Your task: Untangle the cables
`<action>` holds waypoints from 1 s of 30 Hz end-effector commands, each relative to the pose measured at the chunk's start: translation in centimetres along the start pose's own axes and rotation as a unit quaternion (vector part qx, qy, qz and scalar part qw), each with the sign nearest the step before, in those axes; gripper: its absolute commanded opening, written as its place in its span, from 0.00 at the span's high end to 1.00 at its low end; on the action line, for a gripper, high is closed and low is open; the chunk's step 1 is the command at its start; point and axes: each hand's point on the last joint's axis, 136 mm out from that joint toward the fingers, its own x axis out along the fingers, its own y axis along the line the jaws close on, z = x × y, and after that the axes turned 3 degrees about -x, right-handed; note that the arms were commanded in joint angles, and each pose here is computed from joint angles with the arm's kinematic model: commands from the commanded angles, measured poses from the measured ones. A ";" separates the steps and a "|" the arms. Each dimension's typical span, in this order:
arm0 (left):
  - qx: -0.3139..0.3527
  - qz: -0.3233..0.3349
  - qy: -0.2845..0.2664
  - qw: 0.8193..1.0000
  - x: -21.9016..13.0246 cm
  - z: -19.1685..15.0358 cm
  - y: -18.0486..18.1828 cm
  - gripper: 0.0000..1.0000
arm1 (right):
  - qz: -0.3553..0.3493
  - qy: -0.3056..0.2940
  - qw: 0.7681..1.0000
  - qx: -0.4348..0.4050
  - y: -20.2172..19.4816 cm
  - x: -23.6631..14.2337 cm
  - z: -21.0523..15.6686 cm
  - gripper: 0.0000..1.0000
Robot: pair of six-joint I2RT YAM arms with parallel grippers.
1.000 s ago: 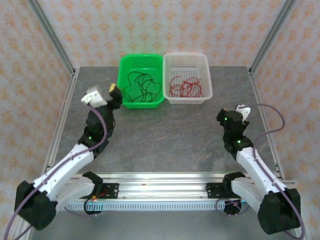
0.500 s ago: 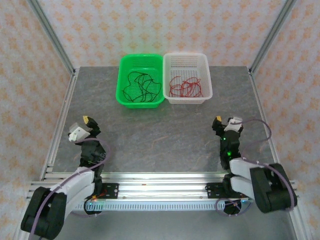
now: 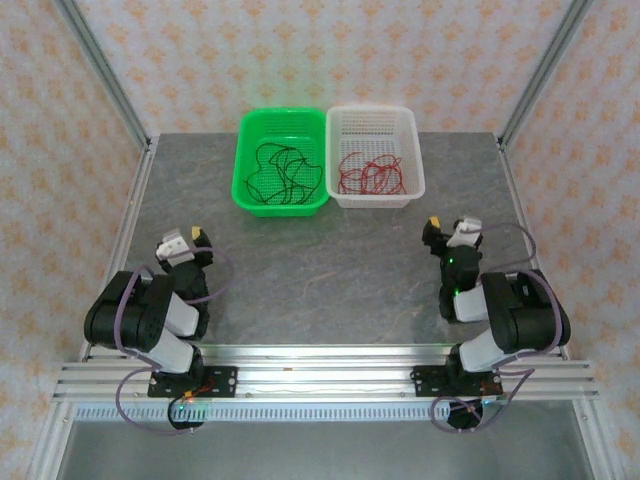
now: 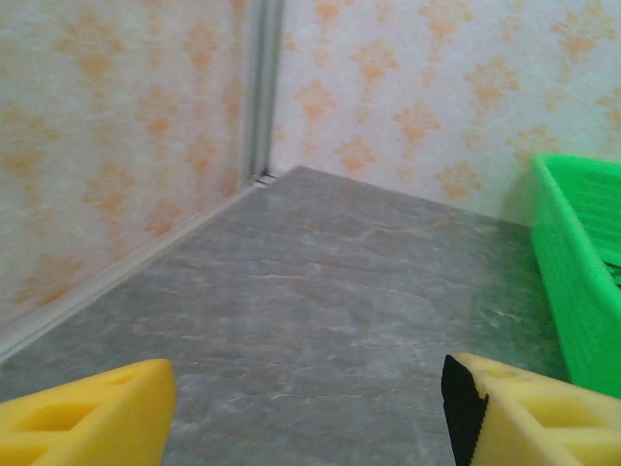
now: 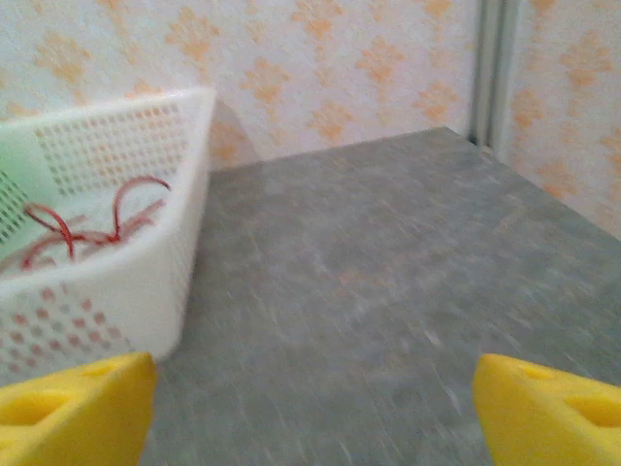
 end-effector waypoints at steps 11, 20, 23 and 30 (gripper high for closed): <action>0.027 -0.096 0.031 0.995 2.3 -0.1 -4.0 0.01 | 0.009 0.024 1.000 0.008 -0.2 0.4 -0.8 0.00; 0.035 -0.112 0.041 0.992 2.4 -0.4 -4.6 0.01 | 0.009 0.023 1.000 0.009 -0.1 0.4 -0.8 0.00; 0.035 -0.112 0.041 0.992 2.5 -0.4 -4.7 0.01 | 0.009 0.024 1.000 0.008 -0.1 0.4 -0.8 0.00; 0.034 -0.111 0.039 0.992 2.4 -0.4 -4.6 0.01 | 0.010 0.026 1.000 0.008 -0.1 0.6 -0.9 0.00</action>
